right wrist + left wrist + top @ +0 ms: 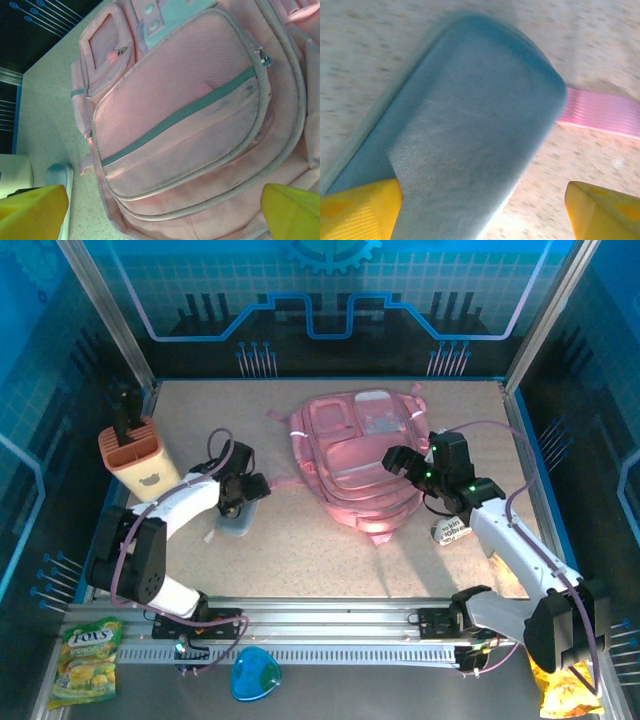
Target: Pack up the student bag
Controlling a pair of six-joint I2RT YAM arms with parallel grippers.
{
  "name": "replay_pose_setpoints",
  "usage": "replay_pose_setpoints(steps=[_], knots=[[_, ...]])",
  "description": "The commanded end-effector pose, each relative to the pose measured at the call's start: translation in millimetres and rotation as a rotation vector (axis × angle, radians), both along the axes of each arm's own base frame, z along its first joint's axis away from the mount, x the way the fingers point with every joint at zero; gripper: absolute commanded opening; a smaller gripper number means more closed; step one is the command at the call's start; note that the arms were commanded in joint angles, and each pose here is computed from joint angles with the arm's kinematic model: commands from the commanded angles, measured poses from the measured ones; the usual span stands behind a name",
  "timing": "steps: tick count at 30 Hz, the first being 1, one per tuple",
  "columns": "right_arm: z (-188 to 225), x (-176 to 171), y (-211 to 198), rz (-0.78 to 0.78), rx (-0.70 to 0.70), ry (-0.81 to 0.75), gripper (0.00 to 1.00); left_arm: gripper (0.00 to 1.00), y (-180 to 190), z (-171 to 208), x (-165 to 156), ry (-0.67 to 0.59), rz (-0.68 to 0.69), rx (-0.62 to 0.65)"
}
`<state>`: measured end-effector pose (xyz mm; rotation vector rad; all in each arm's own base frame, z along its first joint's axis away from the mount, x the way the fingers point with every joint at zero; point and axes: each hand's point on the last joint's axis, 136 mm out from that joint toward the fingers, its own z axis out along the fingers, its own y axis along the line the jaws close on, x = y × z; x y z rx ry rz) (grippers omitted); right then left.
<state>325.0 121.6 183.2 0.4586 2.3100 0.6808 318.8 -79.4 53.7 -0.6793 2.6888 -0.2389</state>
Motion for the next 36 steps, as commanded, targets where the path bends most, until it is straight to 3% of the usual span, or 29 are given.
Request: replay_pose_setpoints(steps=[1, 8, 11, 23, 36], knots=[[8, 3, 6, 0.011, 0.014, -0.019, 0.99, 0.86, -21, 8, -1, 0.025, -0.042, -0.088], [4, 3, 6, 0.008, 0.019, -0.016, 0.99, 0.99, 7, 41, 3, -0.016, -0.209, 0.152], [2, 4, 9, 0.011, 0.023, -0.012, 0.99, 0.99, 14, 39, 5, 0.007, -0.257, 0.211], [3, 6, 14, 0.017, 0.024, -0.007, 0.99, 0.99, 9, 0, 36, 0.151, -0.305, 0.196], [-8, 5, 13, -0.011, 0.03, 0.036, 0.95, 0.99, 10, -31, 32, 0.242, -0.292, 0.12]])
